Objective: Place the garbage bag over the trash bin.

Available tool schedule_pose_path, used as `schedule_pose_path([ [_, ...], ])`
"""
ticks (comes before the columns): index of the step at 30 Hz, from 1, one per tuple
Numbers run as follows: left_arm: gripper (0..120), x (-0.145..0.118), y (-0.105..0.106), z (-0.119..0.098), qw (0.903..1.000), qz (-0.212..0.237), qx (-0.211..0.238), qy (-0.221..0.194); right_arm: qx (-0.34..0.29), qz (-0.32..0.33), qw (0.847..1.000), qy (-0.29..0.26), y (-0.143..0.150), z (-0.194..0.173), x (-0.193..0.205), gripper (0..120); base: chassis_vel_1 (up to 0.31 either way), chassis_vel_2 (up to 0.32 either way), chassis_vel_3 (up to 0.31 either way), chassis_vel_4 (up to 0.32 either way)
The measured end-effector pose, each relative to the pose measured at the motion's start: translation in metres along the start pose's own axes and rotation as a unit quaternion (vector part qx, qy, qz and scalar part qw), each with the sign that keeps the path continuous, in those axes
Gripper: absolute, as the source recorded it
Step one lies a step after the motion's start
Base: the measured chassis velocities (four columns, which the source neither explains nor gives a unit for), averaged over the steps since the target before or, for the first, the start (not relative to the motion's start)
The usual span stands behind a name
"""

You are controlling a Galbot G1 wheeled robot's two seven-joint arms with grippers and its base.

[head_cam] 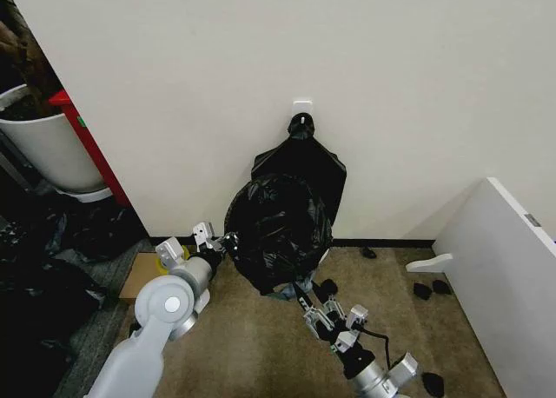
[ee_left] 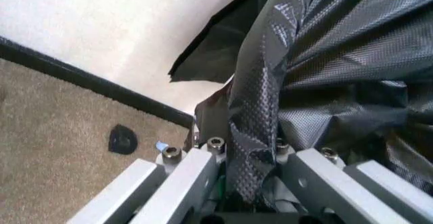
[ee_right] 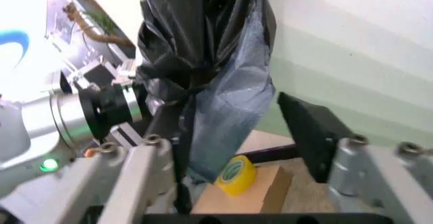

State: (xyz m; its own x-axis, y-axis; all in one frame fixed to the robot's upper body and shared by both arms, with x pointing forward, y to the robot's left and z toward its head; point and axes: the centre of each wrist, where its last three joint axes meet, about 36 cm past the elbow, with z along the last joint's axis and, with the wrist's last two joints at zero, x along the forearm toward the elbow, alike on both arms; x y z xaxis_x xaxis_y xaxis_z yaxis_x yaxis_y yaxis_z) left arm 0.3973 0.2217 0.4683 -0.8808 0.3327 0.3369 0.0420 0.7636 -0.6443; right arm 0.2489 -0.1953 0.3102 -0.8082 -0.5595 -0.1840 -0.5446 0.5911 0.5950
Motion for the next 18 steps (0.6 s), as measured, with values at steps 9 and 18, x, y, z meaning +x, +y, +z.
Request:
schedule_pose_path([
  [9,0,0.01,-0.003,0.002,1.0,0.003,0.0,0.0,0.1,-0.033,0.994,0.019,-0.039,0.008,0.014,9,0.0,0.0,0.0,0.0],
  [18,0,0.017,-0.004,0.003,1.0,0.002,-0.002,0.001,0.105,-0.035,0.994,0.004,-0.05,0.006,0.014,0,0.0,0.0,0.0,0.0],
])
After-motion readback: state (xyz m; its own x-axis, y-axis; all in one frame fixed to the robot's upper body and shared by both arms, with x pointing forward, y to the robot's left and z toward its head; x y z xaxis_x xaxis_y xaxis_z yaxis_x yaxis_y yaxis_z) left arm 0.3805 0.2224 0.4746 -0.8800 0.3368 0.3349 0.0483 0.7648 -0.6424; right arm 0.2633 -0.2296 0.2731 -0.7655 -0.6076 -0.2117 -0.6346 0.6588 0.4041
